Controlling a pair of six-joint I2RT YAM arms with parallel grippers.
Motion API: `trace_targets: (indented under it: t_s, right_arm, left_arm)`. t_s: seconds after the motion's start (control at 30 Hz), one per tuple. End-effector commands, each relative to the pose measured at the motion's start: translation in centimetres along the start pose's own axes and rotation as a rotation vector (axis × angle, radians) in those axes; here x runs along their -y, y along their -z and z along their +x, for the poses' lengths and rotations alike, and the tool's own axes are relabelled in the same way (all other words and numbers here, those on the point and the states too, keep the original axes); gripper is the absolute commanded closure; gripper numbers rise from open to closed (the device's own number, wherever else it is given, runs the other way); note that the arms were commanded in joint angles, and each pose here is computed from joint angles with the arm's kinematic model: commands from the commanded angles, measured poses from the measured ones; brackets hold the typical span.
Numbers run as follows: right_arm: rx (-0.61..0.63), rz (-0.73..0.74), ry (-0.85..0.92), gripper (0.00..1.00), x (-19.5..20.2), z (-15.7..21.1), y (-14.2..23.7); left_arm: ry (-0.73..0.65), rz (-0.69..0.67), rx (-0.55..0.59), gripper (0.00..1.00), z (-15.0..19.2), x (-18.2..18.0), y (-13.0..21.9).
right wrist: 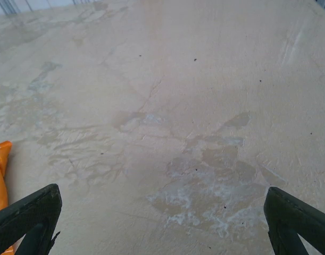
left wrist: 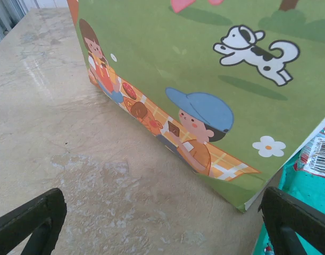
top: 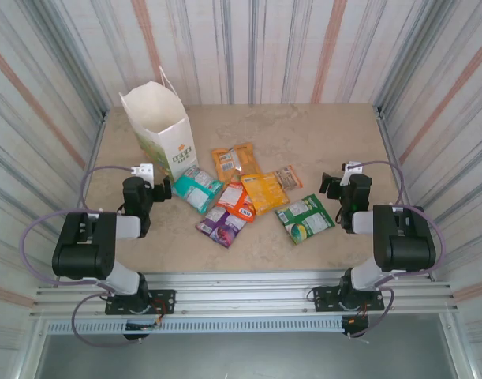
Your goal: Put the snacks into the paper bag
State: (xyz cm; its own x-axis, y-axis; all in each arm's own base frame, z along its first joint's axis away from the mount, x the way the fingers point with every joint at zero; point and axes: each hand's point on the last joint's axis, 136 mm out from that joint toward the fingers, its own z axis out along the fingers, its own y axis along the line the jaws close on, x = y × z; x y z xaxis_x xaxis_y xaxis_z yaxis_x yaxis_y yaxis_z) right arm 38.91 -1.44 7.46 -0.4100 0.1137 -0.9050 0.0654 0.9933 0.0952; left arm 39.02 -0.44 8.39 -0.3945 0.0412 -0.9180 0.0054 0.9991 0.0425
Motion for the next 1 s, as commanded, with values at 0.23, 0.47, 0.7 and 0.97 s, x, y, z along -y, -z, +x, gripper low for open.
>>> trace_targets:
  t_s: [0.23, 0.47, 0.7, 0.97]
  right_arm:
    - [0.022, 0.003, 0.007, 0.01, 0.0, -0.9, -0.2]
    - [0.022, 0.002, 0.005, 0.01, 0.0, -1.0, -0.2]
    - [0.024, -0.002, 0.003, 0.01, 0.0, -1.0, -0.1]
    - [-0.077, -0.009, -0.029, 0.01, -0.6, -4.5, 1.2]
  left_arm:
    - [-0.022, -0.011, 0.014, 0.01, -0.8, -0.1, -0.1]
    - [-0.02, -0.009, 0.015, 0.01, -0.9, 0.0, -0.1]
    - [-0.022, -0.003, 0.022, 0.02, -1.2, 0.0, 0.1]
    - [0.042, -0.028, -0.083, 0.06, -4.5, -0.6, 3.7]
